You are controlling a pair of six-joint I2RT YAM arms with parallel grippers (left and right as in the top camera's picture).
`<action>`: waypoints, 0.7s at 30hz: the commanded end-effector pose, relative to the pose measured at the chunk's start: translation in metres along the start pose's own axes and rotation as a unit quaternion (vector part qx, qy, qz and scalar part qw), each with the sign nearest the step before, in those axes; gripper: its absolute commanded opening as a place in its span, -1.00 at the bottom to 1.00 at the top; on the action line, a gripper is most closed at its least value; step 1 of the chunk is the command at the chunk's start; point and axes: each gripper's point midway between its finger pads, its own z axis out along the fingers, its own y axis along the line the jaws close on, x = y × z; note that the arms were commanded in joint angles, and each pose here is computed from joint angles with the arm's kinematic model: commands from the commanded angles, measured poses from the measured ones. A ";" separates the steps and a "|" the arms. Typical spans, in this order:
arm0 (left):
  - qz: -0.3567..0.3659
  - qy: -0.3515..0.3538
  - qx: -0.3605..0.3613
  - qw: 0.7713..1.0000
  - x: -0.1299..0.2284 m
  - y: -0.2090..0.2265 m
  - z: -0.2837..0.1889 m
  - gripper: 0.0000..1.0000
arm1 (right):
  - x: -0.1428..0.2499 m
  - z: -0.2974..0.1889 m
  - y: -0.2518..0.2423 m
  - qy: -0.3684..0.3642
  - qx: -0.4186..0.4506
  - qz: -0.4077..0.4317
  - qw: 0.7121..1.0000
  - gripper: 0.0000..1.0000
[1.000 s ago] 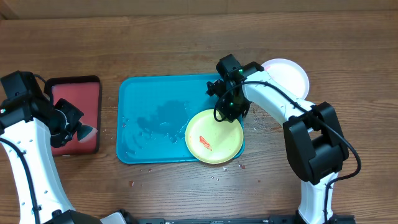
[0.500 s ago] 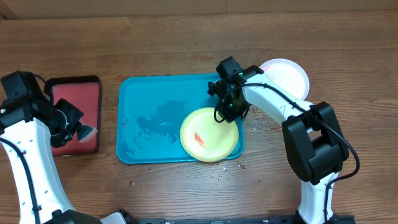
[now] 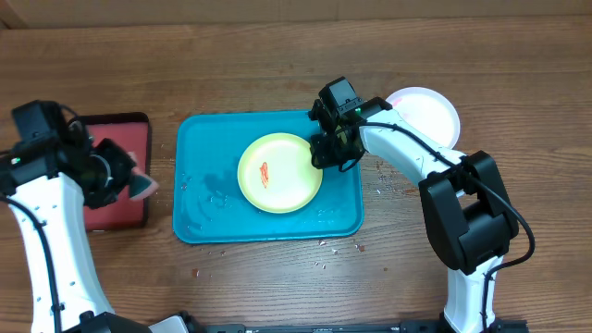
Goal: Clean dirty plates on tray and stack at the side
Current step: 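Scrub the yellow plate with the left sponge while right gripper holds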
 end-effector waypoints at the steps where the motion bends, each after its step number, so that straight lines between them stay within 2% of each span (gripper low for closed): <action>1: 0.096 0.038 0.064 0.993 0.025 -0.038 0.012 -0.92 | 0.002 0.004 0.015 0.004 -0.023 0.025 0.999 -0.78; 2: 0.118 0.043 0.072 0.990 0.031 -0.046 0.014 -0.91 | 0.002 0.005 0.016 0.003 -0.023 0.024 0.999 -0.61; 5: 0.181 0.051 0.087 0.978 0.047 -0.071 0.018 -0.91 | 0.003 0.006 0.018 0.002 -0.018 0.019 1.000 -0.27; 6: 0.197 0.052 0.092 0.975 0.052 -0.078 0.019 -0.92 | 0.002 0.007 0.017 0.001 -0.011 0.019 1.000 0.33; 7: 0.214 0.054 0.095 0.971 0.058 -0.087 0.020 -0.92 | 0.002 0.007 0.013 -0.001 0.001 0.027 1.000 0.72; 8: 0.237 0.059 0.101 0.964 0.068 -0.098 0.021 -0.92 | 0.002 0.007 0.009 -0.002 0.012 0.038 0.999 0.96; 9: 0.245 0.061 0.104 0.962 0.073 -0.104 0.022 -0.91 | 0.002 0.007 0.008 -0.002 0.014 0.040 0.999 1.00; 13: 0.281 0.080 0.112 0.950 0.096 -0.121 0.026 -0.92 | 0.008 0.006 0.021 0.013 -0.023 0.041 0.999 1.00; 14: 0.288 0.085 0.113 0.947 0.101 -0.124 0.027 -0.92 | 0.006 0.006 0.017 0.010 -0.014 0.043 0.999 0.27; 15: 0.295 0.091 0.114 0.944 0.106 -0.127 0.030 -0.92 | 0.005 0.005 0.014 0.009 -0.013 0.056 0.998 -0.24; 17: 0.302 0.102 0.111 0.941 0.112 -0.130 0.035 -0.92 | 0.007 0.005 0.012 0.014 -0.010 0.097 0.995 -0.46; 21: 0.290 0.132 0.097 0.943 0.121 -0.131 0.054 -0.92 | 0.012 0.006 0.003 0.014 0.025 0.141 0.990 -0.57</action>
